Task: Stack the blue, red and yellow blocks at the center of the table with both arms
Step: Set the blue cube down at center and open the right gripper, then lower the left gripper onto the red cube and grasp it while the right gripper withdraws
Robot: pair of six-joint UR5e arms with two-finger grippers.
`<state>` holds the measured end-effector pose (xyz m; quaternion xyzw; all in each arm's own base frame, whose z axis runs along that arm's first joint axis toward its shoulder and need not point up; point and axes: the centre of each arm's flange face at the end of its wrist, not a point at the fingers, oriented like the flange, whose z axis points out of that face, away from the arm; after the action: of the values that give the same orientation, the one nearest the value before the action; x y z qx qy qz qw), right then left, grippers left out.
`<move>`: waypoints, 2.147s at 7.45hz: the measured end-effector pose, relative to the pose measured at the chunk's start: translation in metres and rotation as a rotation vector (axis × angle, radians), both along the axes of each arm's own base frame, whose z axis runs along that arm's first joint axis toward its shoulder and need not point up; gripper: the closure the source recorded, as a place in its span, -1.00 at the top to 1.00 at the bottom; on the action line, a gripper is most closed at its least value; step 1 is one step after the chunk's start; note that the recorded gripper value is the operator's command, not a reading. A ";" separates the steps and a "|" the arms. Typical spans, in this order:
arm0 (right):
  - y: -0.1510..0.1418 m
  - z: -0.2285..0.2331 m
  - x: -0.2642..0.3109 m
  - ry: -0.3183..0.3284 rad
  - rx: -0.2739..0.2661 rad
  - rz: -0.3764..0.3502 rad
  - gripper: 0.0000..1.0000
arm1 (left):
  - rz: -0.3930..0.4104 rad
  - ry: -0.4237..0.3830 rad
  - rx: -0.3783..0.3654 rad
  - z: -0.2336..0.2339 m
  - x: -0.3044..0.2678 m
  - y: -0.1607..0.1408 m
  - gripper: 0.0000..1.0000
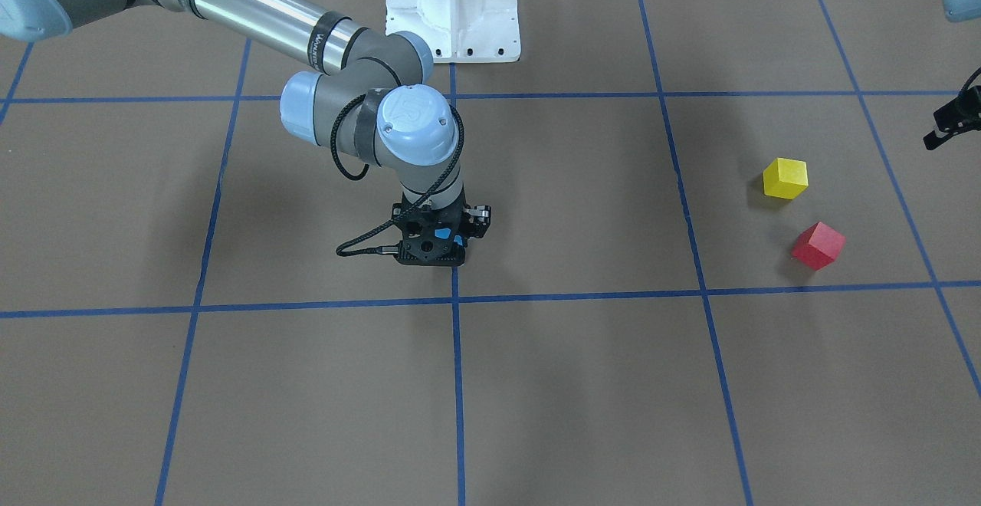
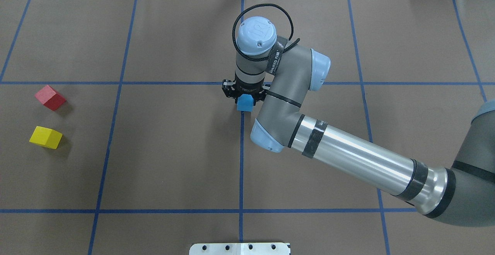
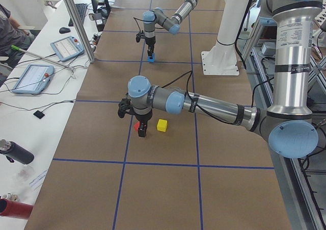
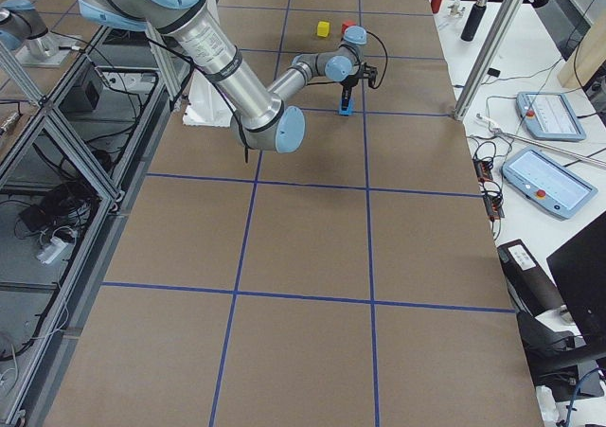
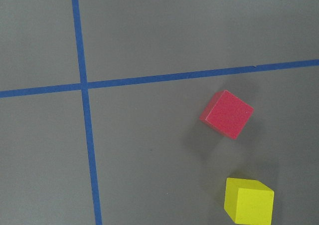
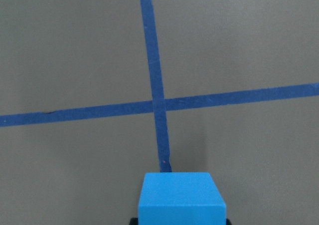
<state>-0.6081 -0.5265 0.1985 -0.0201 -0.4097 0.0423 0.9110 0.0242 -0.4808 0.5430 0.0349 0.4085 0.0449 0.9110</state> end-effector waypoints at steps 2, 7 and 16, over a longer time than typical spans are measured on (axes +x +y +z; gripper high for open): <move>0.002 0.001 -0.002 0.002 0.012 -0.014 0.95 | 0.000 0.000 0.002 -0.001 0.000 0.000 0.99; -0.006 -0.005 0.028 -0.037 0.041 -0.021 0.98 | 0.020 0.004 -0.016 -0.013 0.039 -0.006 0.98; 0.030 0.108 0.202 -0.090 0.052 -0.032 0.98 | 0.217 0.010 0.334 0.037 0.186 -0.060 0.99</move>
<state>-0.4062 -0.4966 0.3066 -0.0049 -0.4507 0.0161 0.8925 0.2106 -0.5407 0.5805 0.1415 0.4015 0.2096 0.8802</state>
